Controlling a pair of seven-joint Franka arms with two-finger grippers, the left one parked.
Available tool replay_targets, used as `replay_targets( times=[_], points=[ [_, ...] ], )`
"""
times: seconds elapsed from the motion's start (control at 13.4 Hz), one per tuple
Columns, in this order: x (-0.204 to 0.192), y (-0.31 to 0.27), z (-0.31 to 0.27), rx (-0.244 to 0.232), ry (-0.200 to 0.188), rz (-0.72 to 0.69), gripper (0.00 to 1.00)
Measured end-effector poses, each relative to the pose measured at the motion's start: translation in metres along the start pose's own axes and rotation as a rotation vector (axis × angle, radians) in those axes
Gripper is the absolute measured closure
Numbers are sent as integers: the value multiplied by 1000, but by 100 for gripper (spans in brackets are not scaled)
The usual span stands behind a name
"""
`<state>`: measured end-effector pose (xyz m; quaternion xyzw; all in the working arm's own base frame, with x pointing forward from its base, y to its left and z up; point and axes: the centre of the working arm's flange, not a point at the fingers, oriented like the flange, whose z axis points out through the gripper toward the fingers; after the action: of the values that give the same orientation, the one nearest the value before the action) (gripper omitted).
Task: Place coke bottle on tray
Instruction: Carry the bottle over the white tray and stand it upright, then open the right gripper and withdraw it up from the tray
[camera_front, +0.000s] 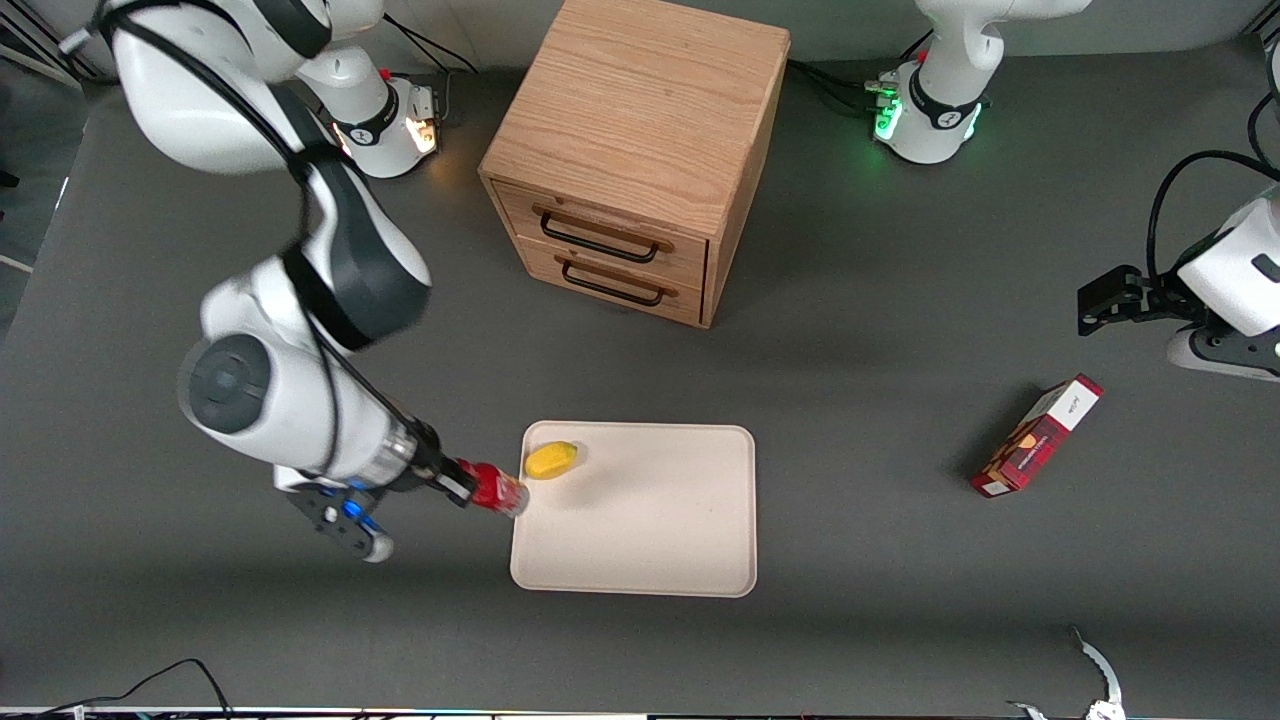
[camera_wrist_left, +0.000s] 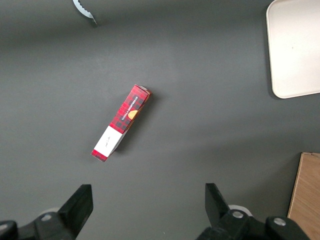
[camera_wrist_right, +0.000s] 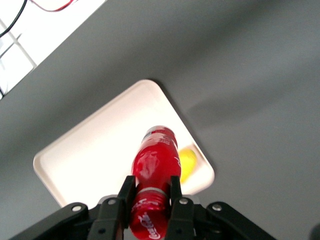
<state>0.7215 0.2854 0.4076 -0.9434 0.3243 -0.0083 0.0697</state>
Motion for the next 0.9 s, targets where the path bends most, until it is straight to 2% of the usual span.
replay_targets(
  times=[0.15, 0.45, 0.52, 0.67, 0.75, 0.9],
  points=[
    [-1, -10, 42, 5, 44, 29, 68],
    [-7, -18, 90, -3, 86, 45, 68],
    [-7, -18, 91, -1, 86, 45, 62],
    [-8, -20, 83, 5, 77, 45, 42],
    [-11, -20, 74, -6, 67, 38, 31],
    [-15, -16, 27, -55, 58, -25, 7]
  ],
)
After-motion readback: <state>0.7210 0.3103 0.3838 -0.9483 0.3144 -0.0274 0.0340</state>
